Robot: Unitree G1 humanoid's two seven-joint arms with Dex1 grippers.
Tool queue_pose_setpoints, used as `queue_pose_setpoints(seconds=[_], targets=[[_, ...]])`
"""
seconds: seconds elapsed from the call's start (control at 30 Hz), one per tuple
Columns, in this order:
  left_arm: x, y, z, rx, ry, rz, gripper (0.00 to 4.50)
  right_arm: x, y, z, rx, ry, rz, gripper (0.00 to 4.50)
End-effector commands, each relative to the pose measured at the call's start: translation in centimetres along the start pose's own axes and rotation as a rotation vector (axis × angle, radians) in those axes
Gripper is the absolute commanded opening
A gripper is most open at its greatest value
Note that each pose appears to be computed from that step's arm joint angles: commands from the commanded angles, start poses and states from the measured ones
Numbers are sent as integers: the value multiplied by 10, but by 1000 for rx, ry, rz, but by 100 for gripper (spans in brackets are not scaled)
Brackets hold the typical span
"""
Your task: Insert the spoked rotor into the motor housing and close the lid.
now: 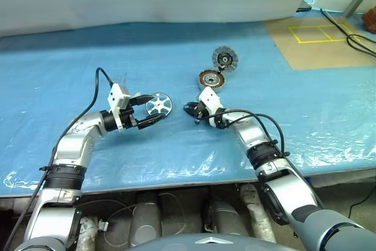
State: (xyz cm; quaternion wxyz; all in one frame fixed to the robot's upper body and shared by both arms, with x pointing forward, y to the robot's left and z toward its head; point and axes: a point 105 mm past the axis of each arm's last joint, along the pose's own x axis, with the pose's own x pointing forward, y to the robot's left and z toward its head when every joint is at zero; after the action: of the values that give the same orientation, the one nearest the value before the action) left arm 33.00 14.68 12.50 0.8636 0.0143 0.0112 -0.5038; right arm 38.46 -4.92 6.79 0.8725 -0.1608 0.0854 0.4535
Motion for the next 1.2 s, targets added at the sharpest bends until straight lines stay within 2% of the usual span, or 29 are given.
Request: queue_pose_setpoints(seconds=[0.03,0.5,0.77,0.9,1.2], targets=[[-1,-2,9,30,-21,-2,450,-9,6,-9,-17,36,42,54],[-3,-6,5,13,-5,-18,450,-100,-30,-51,62,149,-156,54],[5,-4,7,15,-4,-41,450,-111,-33,-59,37,178,-230,54],[6,-5,7,7,-5,-48,450,-115,-49,-62,40,187,-334,54],[7,-7,8,8,-2,-54,450,-118,-46,-60,60,172,-286,54]])
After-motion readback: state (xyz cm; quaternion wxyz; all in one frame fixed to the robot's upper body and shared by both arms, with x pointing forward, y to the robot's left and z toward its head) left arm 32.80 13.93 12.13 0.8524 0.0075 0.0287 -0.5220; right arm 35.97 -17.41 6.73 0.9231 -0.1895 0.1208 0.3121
